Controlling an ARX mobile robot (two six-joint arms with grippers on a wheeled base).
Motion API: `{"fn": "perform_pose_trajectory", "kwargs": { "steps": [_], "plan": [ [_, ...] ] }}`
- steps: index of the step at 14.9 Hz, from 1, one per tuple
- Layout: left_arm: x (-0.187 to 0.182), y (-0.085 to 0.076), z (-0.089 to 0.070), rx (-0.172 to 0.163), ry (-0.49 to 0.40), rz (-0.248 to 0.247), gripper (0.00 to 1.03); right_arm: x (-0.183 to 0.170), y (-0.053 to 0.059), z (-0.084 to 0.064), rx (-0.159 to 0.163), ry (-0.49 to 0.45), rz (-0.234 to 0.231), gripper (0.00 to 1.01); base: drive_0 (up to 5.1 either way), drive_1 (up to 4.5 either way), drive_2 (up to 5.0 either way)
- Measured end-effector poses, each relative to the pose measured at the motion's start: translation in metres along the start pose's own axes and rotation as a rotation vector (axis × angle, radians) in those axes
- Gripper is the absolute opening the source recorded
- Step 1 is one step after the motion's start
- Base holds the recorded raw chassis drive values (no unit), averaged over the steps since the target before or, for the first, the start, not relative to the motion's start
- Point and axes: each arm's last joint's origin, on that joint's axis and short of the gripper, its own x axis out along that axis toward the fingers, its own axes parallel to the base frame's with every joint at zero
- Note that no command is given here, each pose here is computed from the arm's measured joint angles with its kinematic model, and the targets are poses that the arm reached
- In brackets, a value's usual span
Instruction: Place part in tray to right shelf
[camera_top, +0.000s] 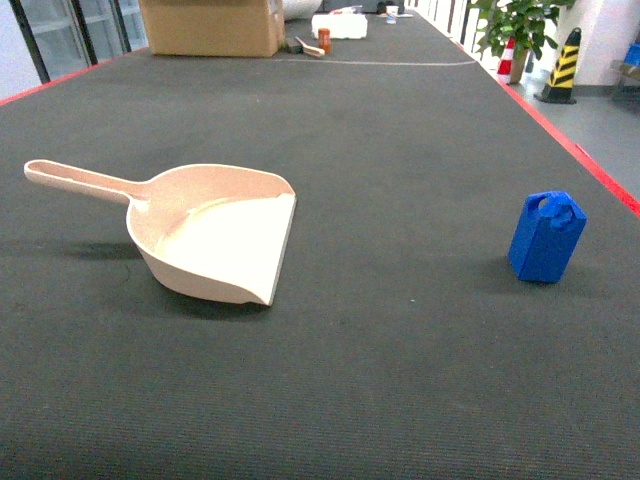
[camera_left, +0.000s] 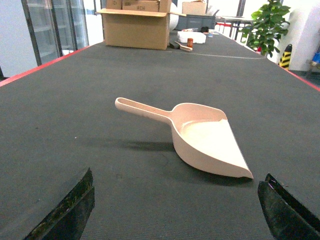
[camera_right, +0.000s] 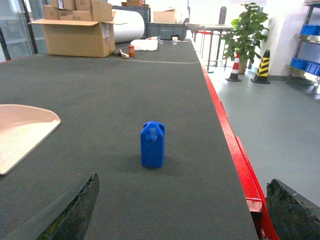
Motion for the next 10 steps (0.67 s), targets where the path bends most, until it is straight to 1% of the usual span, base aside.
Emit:
{"fn": "perform_pose_trajectory", "kwargs": {
  "steps": [10],
  "plan": [
    [0.0, 0.0, 0.0, 0.0, 0.0, 0.0, 0.98, 0.0, 0.0, 0.0, 0.0, 0.0, 0.0, 0.98, 0.0, 0.0, 0.0]
  ]
}}
